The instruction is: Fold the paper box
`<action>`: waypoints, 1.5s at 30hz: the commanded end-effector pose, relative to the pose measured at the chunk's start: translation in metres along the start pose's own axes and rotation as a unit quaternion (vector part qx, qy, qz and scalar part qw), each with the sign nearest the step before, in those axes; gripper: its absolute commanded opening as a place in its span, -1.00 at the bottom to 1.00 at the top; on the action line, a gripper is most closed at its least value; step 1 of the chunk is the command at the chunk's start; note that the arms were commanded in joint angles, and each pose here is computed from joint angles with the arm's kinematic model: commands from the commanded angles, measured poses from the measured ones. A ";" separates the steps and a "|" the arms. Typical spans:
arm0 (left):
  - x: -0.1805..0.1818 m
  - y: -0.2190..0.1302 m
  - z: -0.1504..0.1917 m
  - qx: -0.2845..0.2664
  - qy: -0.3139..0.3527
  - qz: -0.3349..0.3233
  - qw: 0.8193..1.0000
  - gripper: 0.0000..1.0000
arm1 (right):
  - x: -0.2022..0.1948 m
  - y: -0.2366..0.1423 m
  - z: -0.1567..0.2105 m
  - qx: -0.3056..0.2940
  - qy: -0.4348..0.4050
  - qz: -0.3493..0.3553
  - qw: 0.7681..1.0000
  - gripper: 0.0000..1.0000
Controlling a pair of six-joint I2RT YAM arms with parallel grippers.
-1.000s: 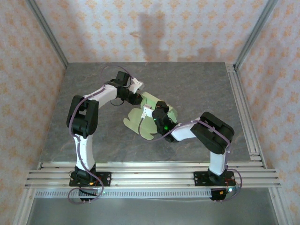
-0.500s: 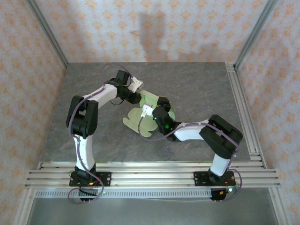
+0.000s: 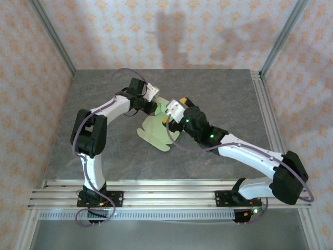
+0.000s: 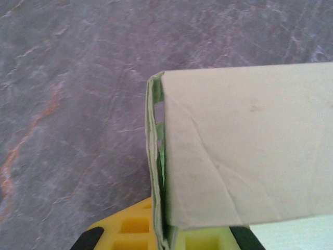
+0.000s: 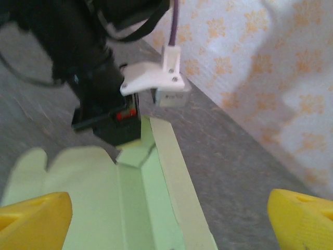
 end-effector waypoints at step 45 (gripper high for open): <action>-0.029 0.027 0.048 -0.075 0.026 0.014 0.997 -0.72 | 0.015 0.132 0.121 0.240 0.542 -0.332 0.734 0.63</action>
Point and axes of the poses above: each hand's point on the last joint's axis, 136 mm out from that joint toward the fingers, its own y axis out along the fingers, its own x axis along the line the jaws close on, z = x × y, the point moved 5 cm from there along -y, back along the fingers, and after that the axes turned 15 degrees about -y, right-handed, at the moved point
